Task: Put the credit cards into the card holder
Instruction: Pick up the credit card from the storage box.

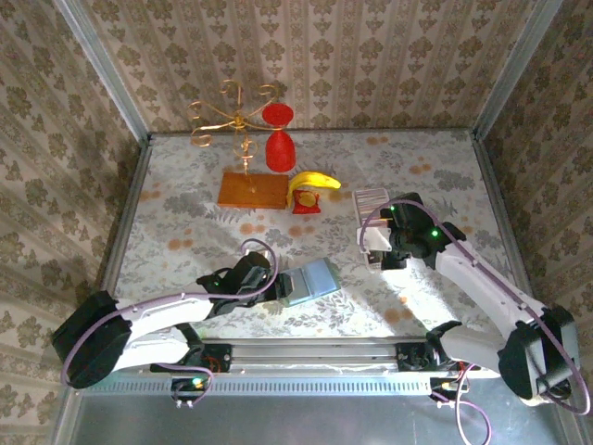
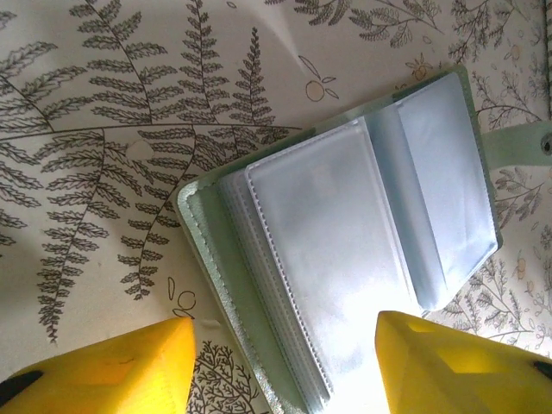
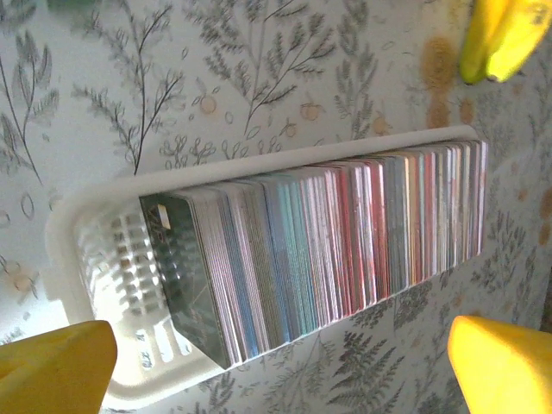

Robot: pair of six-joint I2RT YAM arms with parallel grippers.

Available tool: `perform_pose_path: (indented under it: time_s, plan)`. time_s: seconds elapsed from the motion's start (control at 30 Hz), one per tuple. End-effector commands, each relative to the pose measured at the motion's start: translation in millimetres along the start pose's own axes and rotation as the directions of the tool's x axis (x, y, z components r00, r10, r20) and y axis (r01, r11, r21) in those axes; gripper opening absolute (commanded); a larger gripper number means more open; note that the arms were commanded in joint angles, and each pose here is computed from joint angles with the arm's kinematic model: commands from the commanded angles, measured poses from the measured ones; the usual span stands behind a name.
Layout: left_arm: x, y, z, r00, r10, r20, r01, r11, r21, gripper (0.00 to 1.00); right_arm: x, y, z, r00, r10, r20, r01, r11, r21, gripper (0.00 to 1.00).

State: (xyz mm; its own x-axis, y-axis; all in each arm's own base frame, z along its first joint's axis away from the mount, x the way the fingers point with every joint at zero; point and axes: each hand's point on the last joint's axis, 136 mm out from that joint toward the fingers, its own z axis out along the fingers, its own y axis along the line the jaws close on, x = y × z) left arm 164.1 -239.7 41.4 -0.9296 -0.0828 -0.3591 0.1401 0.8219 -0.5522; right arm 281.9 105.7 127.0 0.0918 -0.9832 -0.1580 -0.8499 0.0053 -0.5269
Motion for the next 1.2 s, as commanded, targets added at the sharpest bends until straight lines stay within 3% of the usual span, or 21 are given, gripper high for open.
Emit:
perform_pose_path:
  time_s: [0.0,0.57,0.67,0.9,1.03,1.17]
  plan:
    - [-3,-11,0,1.000,0.026,-0.010,-0.026,0.999,0.027,0.59,0,-4,14,0.984,-0.181,0.000,0.181,0.984,0.001,1.00]
    - [9,-22,11,0.996,0.070,-0.062,-0.068,0.997,0.038,0.59,13,6,61,0.968,-0.243,-0.057,0.240,0.969,-0.067,1.00]
    - [11,-25,12,0.993,0.092,-0.076,-0.089,0.995,0.041,0.57,13,3,68,0.974,-0.219,-0.064,0.213,0.974,-0.079,0.93]
    - [17,-16,16,0.991,0.099,-0.093,-0.099,0.995,0.004,0.55,19,11,70,0.963,-0.254,-0.085,0.243,0.962,-0.125,0.90]
    - [17,-4,15,0.989,0.110,-0.096,-0.116,0.992,-0.055,0.55,18,6,64,0.965,-0.248,-0.087,0.240,0.966,-0.096,0.76]
    - [18,10,13,0.988,0.111,-0.107,-0.122,0.987,-0.104,0.52,18,7,61,0.964,-0.253,-0.088,0.244,0.965,-0.098,0.70]
